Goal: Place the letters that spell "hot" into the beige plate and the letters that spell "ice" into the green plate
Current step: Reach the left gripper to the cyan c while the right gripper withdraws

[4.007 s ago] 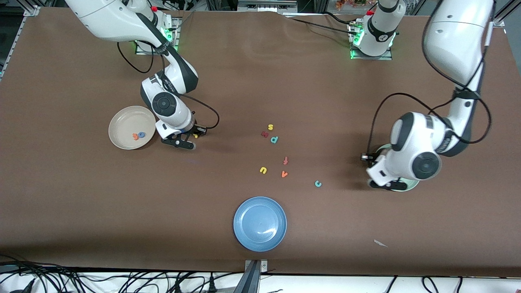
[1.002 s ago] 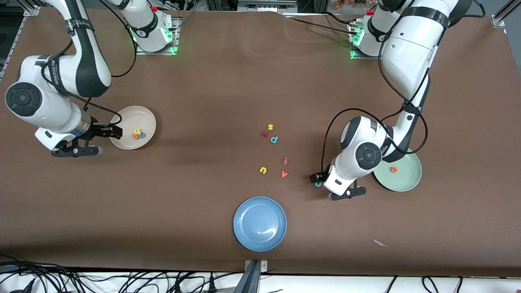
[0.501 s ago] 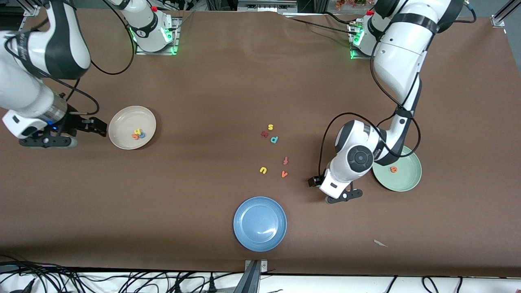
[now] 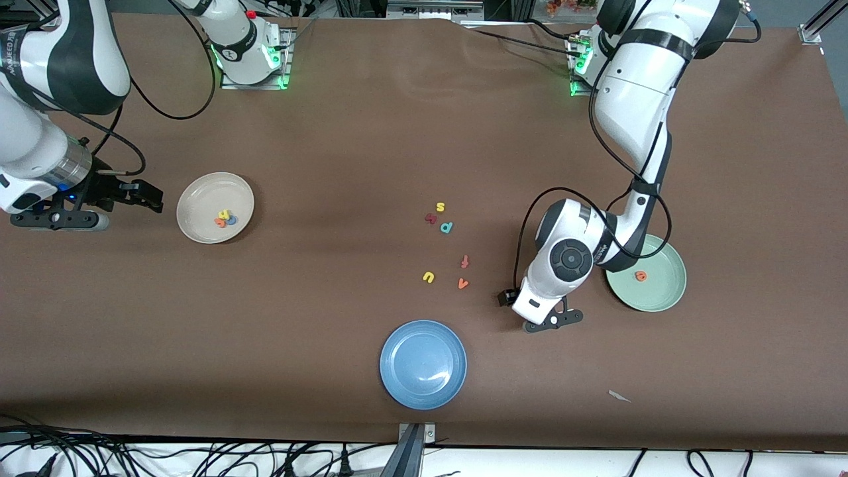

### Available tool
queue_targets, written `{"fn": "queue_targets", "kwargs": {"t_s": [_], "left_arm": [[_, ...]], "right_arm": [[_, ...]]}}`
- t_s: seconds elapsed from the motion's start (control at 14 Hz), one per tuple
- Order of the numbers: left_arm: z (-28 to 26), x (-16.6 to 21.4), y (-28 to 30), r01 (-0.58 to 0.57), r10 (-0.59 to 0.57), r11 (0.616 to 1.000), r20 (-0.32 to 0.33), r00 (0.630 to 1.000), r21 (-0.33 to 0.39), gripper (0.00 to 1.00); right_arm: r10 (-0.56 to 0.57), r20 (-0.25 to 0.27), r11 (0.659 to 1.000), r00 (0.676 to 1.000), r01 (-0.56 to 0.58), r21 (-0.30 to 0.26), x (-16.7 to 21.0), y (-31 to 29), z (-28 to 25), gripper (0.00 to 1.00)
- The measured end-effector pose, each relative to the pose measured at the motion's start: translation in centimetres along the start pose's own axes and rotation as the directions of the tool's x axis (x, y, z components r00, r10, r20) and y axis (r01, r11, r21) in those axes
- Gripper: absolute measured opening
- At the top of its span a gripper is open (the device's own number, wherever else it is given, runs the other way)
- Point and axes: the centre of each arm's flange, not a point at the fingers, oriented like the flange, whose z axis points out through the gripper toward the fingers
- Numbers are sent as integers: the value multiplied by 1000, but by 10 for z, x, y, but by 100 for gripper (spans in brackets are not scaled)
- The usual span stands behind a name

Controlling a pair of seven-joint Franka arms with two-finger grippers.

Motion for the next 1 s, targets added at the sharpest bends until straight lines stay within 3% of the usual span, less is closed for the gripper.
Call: {"fn": "queue_targets", "kwargs": {"t_s": [0.36,0.86,0.93,1.0], "left_arm": [[7,1,3,-1,1,1000,1,1000,0,98],[6,-4,12,-9,9,1000,-2,1000,-1,93],[5,-4,12,-8,8,1000,-3,1000,-1,91],[5,-4,12,-8,8,1000,-4,1000,-1,80]], "right_arm": [[-4,-29,1000,1000,4,-1,6,-3,-21,100],[-12,-3,1000,1000,12,-1,23,-10,-49,100],[-13,1,1000,1000,13,-2,24,-11,-46,100],[-13,5,1000,1000,13,-2,25,-11,-44,100]]}}
